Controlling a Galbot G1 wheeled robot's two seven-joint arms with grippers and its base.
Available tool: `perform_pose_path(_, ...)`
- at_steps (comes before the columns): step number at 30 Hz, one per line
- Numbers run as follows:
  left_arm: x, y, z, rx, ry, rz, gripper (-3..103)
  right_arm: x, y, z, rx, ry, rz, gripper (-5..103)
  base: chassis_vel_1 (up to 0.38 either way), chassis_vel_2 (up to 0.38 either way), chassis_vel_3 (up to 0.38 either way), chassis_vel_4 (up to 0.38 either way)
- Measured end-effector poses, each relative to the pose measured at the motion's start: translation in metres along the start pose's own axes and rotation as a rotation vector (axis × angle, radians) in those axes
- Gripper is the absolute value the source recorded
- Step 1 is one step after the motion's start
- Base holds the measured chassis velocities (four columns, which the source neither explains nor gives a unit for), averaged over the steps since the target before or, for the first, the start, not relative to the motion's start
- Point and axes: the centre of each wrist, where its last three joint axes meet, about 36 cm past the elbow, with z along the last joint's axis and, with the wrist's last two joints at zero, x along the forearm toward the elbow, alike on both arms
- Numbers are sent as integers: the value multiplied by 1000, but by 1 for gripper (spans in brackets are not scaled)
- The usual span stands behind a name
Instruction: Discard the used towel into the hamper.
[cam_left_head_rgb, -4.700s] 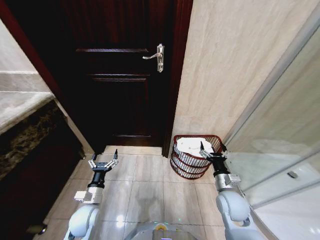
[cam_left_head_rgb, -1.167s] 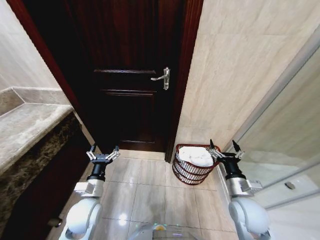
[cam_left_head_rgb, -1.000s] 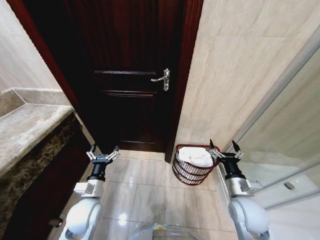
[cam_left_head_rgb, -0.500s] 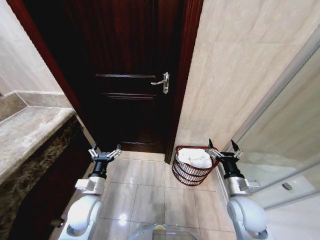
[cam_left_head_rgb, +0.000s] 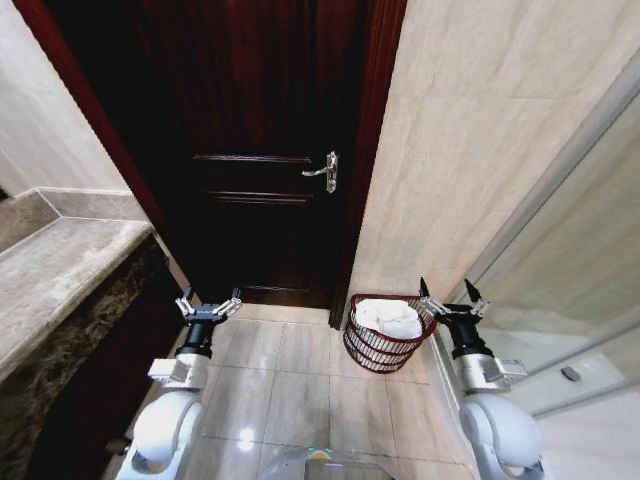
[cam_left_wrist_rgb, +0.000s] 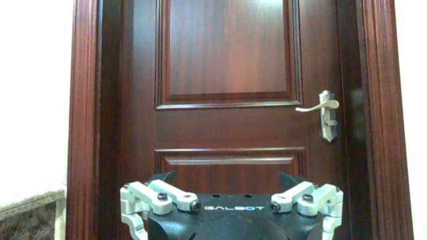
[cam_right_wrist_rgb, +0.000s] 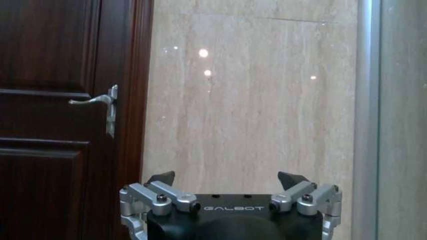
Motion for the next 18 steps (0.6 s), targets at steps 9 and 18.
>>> perform_pose_path(9, -3, 6, -4, -5, -7, 13, 100, 0, -7, -2, 10, 4, 1, 100, 0, 0, 0, 0)
perform_pose_path(18, -6, 8, -11, -2, -18, 17, 100, -3, -4, -3, 0, 0, 0, 100, 0, 0, 0, 0)
